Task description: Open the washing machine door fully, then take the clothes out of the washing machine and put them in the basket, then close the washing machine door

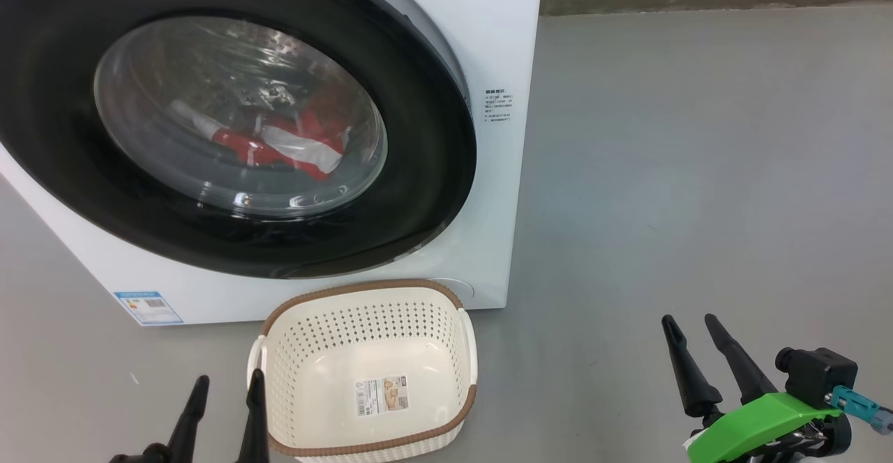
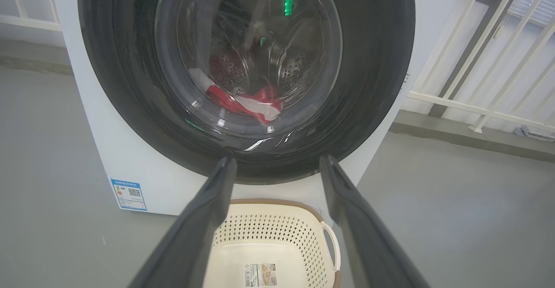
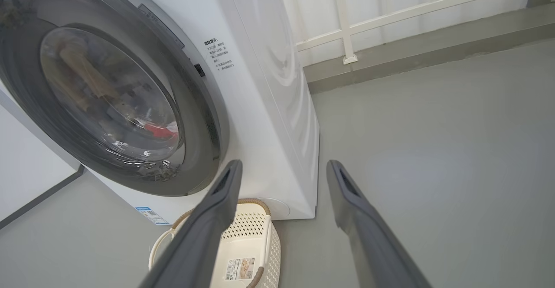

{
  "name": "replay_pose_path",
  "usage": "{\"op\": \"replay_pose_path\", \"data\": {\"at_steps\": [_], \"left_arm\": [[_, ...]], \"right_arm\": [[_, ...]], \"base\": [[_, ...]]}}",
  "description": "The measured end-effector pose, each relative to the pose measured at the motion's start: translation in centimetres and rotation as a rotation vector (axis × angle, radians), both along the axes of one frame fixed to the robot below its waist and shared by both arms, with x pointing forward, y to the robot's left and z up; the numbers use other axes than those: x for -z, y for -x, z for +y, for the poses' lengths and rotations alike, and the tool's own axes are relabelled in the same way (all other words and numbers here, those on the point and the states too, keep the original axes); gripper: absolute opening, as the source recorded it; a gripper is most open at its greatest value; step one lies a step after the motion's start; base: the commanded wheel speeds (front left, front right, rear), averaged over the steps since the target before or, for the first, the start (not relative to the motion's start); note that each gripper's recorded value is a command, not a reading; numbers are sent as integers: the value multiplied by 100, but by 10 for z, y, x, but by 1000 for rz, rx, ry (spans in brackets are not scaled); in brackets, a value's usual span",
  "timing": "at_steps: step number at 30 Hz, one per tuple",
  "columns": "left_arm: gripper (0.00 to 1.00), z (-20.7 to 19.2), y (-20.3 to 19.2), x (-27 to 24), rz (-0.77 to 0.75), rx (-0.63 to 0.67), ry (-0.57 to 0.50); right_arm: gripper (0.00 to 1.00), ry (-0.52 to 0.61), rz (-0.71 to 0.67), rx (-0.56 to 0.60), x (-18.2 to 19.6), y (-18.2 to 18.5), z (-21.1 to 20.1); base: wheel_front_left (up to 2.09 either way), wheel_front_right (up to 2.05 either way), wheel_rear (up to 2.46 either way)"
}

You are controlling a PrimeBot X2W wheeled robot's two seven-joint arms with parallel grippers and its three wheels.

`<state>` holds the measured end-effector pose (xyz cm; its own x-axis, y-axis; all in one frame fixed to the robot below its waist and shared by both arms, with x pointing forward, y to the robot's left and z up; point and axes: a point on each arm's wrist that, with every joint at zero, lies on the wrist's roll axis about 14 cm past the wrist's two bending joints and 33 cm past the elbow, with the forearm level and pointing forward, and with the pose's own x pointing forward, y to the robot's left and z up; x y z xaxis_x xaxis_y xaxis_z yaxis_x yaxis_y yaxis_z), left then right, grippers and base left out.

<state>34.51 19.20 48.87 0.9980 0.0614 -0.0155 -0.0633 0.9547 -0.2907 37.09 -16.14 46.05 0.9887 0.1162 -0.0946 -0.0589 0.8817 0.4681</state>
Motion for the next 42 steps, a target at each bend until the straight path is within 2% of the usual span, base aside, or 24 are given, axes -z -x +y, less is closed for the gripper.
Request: {"op": "replay_pose_path", "data": {"at_steps": [14, 22, 41, 42], "left_arm": [[100, -2, 5, -5, -35, 19, -156], [100, -3, 7, -10, -58, 30, -246], [100, -3, 11, 2, -22, 35, -232], [100, -4, 12, 2, -22, 37, -230]], "right_arm": [[100, 127, -61, 9, -8, 1, -7], [100, 191, -54, 16, -1, 10, -11], [100, 177, -73, 39, -6, 10, -12], [47, 176, -75, 34, -7, 9, -10]], "base": [[0, 0, 0], [0, 0, 0], [0, 0, 0], [0, 0, 0]]}}
